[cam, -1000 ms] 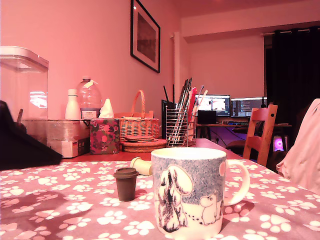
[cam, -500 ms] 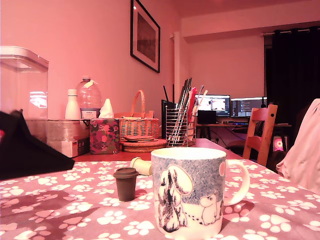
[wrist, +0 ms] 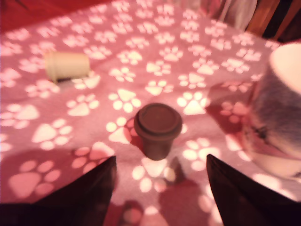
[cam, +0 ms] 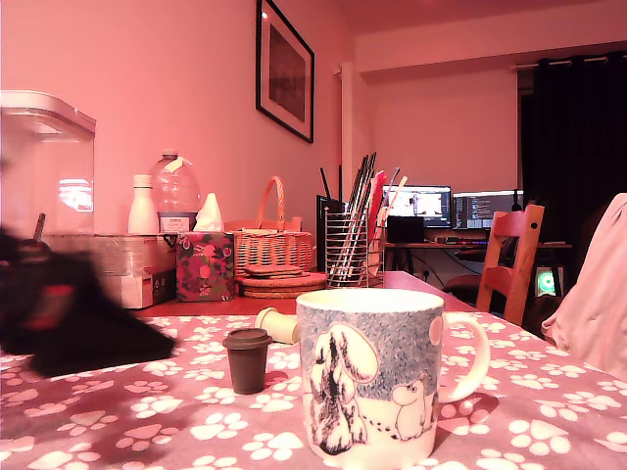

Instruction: Pick up the coffee capsules on the table and drop them inside the coffee cup

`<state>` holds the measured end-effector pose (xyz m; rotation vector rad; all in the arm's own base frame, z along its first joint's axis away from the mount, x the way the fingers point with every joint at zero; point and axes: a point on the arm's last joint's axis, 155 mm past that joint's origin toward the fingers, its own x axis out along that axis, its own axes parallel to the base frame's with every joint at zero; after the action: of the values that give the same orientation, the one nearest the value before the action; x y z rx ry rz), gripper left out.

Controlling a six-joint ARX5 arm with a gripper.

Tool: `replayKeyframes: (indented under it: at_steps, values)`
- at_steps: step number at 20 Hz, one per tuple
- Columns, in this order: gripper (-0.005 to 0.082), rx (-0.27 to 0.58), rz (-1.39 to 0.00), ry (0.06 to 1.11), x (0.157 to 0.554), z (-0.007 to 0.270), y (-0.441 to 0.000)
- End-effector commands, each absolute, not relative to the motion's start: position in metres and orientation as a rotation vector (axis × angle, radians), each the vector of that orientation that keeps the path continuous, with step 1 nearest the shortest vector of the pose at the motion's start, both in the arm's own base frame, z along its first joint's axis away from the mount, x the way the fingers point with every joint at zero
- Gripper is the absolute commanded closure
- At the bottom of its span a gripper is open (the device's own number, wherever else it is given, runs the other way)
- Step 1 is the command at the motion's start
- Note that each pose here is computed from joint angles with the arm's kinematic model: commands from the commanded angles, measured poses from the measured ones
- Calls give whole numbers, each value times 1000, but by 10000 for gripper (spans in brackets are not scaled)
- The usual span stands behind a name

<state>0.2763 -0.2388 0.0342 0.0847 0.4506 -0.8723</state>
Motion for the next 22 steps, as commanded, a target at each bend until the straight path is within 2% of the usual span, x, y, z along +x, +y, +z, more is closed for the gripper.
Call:
replayKeyframes:
  at_steps: [1,5,10,18,19,22]
  values:
    - [216,109,-880,457,280,27,-242]
    - [216,112,-881,483,287,20,-247]
    - [216,128,-888,461,296,24,-253]
    - [222,124,-932,506,296,12,-263]
    - [246,124,-931,505,296,12,-263]
    - [439,126,-932,505,296,12,-263]
